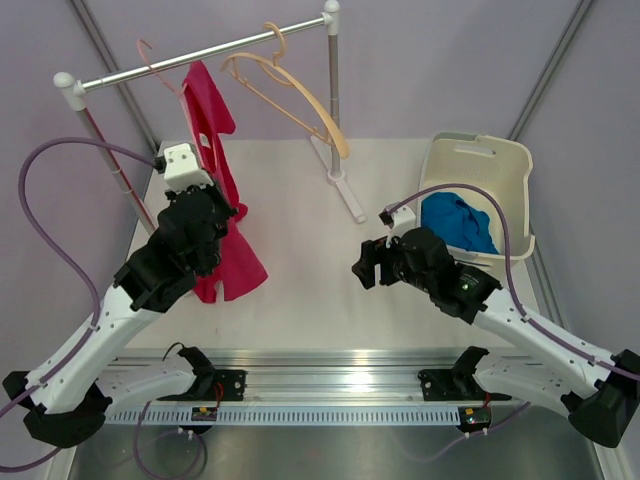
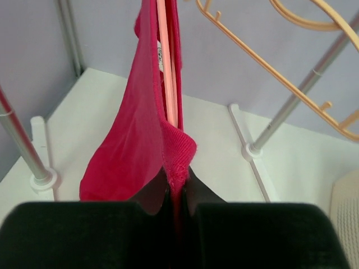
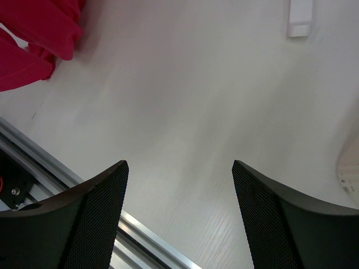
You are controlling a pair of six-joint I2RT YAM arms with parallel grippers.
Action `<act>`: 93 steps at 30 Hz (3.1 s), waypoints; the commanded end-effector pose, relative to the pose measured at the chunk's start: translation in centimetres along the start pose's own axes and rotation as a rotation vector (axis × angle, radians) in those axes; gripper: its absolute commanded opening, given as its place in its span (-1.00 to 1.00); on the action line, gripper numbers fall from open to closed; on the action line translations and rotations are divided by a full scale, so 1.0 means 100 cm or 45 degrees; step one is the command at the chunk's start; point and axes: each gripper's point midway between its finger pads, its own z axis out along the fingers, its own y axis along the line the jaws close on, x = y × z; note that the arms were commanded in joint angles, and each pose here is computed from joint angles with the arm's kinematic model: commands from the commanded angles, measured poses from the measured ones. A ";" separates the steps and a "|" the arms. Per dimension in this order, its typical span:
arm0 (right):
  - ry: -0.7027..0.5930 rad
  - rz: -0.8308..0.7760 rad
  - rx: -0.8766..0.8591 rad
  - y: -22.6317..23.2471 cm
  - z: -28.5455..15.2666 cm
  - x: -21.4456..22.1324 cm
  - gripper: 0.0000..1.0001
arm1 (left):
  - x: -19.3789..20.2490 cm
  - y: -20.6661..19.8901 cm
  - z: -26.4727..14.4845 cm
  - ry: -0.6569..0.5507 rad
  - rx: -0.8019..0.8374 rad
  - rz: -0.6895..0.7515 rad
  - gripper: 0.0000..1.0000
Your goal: Remove the t-shirt from the hanger
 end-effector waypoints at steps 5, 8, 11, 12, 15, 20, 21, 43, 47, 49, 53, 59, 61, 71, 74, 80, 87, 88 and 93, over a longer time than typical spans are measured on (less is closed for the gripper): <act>-0.200 -0.059 -0.195 0.032 -0.041 -0.050 0.65 | 0.034 -0.017 -0.043 0.227 0.379 -0.103 -1.00; -0.271 -0.086 -0.281 0.045 -0.067 -0.070 0.65 | 0.053 -0.013 -0.060 0.317 0.472 -0.066 -1.00; -0.374 -0.119 -0.270 0.045 -0.087 -0.095 0.66 | 0.073 -0.007 -0.072 0.400 0.524 -0.015 -1.00; -0.381 -0.127 -0.270 0.046 -0.092 -0.099 0.66 | 0.077 -0.007 -0.076 0.415 0.550 -0.010 -1.00; -0.406 -0.146 -0.340 0.060 -0.113 -0.118 0.66 | 0.083 -0.006 -0.094 0.446 0.675 0.001 -1.00; -0.562 -0.166 -0.545 0.092 -0.160 -0.156 0.65 | 0.096 -0.010 -0.130 0.534 0.925 0.044 -1.00; -0.592 -0.160 -0.569 0.097 -0.168 -0.165 0.64 | 0.104 -0.012 -0.133 0.563 0.956 0.068 -1.00; -0.409 -0.134 -0.457 0.106 -0.026 -0.170 0.41 | 0.155 -0.066 -0.183 0.834 1.495 0.070 -1.00; -0.385 -0.141 -0.339 0.098 -0.004 -0.164 0.35 | 0.157 -0.067 -0.186 0.832 1.529 0.079 -1.00; -0.360 -0.136 -0.301 0.093 0.003 -0.160 0.26 | 0.156 -0.068 -0.183 0.816 1.519 0.076 -1.00; -0.313 -0.119 -0.287 0.093 0.018 -0.149 0.20 | 0.151 -0.073 -0.182 0.787 1.534 0.057 -1.00; -0.281 -0.138 -0.232 0.089 0.029 -0.139 -0.17 | 0.139 -0.079 -0.184 0.752 1.566 0.014 -1.00; -0.283 -0.141 -0.212 0.086 0.026 -0.141 -0.35 | 0.135 -0.080 -0.184 0.741 1.564 0.004 -1.00; -0.502 -0.122 -0.081 0.070 -0.041 -0.199 -1.00 | 0.108 -0.078 -0.197 0.662 1.631 -0.040 0.77; -0.545 -0.131 -0.067 0.070 -0.061 -0.217 -1.00 | 0.103 -0.077 -0.197 0.642 1.628 -0.043 0.95; -0.552 -0.138 -0.013 0.066 -0.085 -0.238 -1.00 | 0.109 -0.077 -0.193 0.660 1.607 -0.025 0.75; -0.569 -0.143 0.087 0.049 -0.106 -0.248 -1.00 | 0.105 -0.072 -0.188 0.625 1.547 -0.048 -1.00; -0.571 -0.141 0.105 0.046 -0.108 -0.251 -1.00 | 0.104 -0.071 -0.189 0.629 1.547 -0.055 -1.00; -0.611 -0.068 0.263 0.005 -0.136 -0.266 -1.00 | 0.097 -0.055 -0.159 0.555 1.278 -0.086 -1.00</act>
